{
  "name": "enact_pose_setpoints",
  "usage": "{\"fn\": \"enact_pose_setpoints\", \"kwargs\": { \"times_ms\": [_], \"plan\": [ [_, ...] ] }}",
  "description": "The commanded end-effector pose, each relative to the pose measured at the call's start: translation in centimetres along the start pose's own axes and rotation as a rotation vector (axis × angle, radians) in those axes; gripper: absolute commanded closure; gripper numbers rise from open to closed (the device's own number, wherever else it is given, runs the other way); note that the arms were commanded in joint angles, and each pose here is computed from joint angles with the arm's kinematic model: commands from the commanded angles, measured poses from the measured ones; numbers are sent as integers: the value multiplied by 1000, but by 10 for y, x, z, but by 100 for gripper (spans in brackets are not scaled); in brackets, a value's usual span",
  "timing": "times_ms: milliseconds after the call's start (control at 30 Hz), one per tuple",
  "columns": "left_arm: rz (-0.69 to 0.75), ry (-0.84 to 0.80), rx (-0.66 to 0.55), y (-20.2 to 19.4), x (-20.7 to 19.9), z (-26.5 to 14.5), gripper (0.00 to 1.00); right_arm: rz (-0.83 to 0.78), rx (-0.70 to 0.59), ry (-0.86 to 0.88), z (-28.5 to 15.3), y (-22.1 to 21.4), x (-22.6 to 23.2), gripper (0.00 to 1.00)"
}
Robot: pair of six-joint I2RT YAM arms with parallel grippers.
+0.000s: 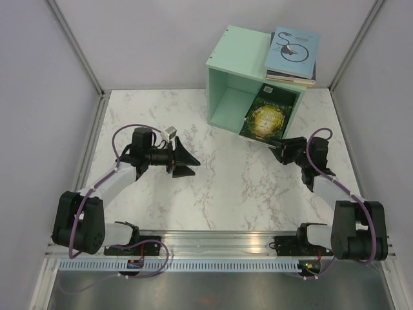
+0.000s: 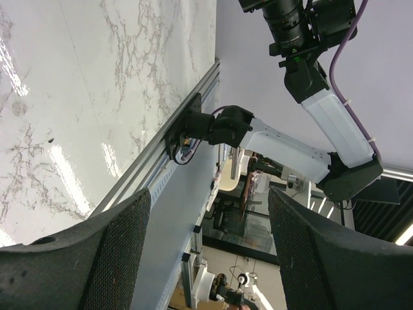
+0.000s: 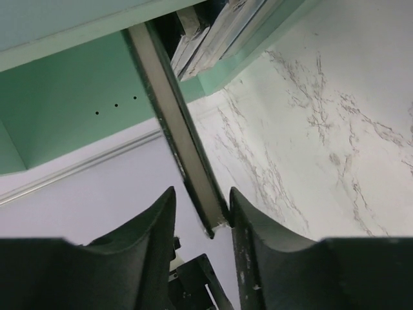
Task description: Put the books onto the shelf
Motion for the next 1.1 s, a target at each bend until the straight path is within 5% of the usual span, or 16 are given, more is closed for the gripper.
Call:
{"fn": "enact_pose_setpoints", "kwargs": {
  "times_ms": [0, 233, 600, 1067],
  "plan": [
    [61, -24, -3, 2, -1, -1, 24, -24, 14, 83, -3, -5, 20, 59],
    [59, -24, 0, -3, 2, -2, 25, -10, -36, 115, 4, 3, 34, 100],
    [50, -28, -1, -4, 4, -5, 25, 86, -347, 93, 1, 35, 44, 100],
    [42, -32, -6, -7, 8, -12, 26, 137, -351, 19, 47, 38, 35, 100]
  ]
}}
Point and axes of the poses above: each gripper's point midway between its finger pads, its own z axis out along the fingers, its own x axis along the line the jaws close on, y = z × x, the point moved 4 cm from there along -z, back along the fingers, and after that the axes turned 12 degrees about z, right-handed, at the moved point
